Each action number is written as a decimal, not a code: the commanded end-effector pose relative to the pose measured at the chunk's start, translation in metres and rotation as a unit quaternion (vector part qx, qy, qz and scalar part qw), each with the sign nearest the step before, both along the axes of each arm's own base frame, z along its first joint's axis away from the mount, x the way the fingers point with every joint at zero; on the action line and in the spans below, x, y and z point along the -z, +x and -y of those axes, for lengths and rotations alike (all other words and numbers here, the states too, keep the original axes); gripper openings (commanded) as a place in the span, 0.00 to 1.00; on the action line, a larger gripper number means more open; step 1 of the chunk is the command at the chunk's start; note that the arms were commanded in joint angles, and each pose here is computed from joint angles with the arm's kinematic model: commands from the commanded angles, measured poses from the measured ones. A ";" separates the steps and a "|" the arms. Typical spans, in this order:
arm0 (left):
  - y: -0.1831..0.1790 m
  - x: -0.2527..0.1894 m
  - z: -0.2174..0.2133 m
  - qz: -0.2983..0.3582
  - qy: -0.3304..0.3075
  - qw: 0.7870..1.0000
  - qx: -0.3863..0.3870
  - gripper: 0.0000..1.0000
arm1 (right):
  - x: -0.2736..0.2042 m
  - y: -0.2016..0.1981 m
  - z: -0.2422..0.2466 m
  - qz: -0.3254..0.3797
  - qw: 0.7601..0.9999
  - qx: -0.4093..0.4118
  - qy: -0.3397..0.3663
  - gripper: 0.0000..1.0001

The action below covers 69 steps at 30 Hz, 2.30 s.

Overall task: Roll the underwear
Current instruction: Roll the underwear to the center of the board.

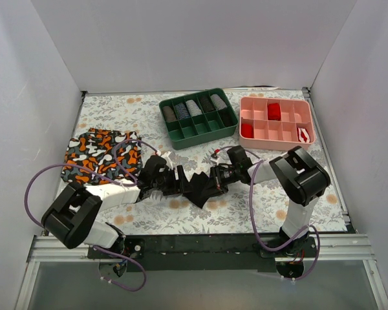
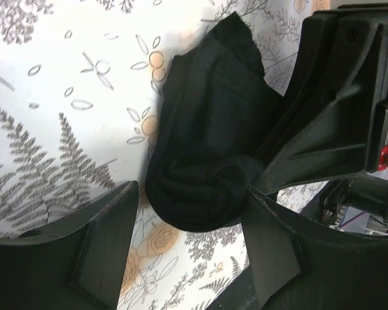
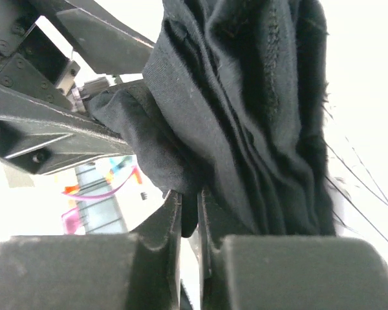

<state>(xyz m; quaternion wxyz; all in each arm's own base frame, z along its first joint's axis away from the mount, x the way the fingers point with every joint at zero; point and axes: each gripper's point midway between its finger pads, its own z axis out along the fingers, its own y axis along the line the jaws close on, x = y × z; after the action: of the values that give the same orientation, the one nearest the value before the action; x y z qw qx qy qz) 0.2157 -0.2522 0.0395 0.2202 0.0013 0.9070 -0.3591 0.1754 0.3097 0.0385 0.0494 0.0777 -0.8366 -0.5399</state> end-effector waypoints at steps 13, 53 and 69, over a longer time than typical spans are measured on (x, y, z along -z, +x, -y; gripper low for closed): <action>-0.018 0.058 -0.014 -0.076 0.079 0.994 0.011 0.59 | 0.002 0.019 0.024 0.260 0.940 -0.001 -0.219 0.40; -0.044 0.077 -0.017 -0.220 0.156 0.962 0.046 0.21 | -0.037 -0.004 -0.010 0.574 0.748 -0.066 -0.326 0.56; -0.040 0.075 -0.009 -0.225 0.147 0.961 0.058 0.22 | 0.000 -0.015 -0.001 0.559 0.740 -0.081 -0.365 0.64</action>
<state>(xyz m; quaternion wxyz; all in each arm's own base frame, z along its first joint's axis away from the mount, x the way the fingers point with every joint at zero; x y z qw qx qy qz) 0.2237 -0.2945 0.0239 0.0709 0.0138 0.9324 -0.3542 0.1531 0.3123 0.0454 -0.3481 0.4267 -0.8317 -0.0709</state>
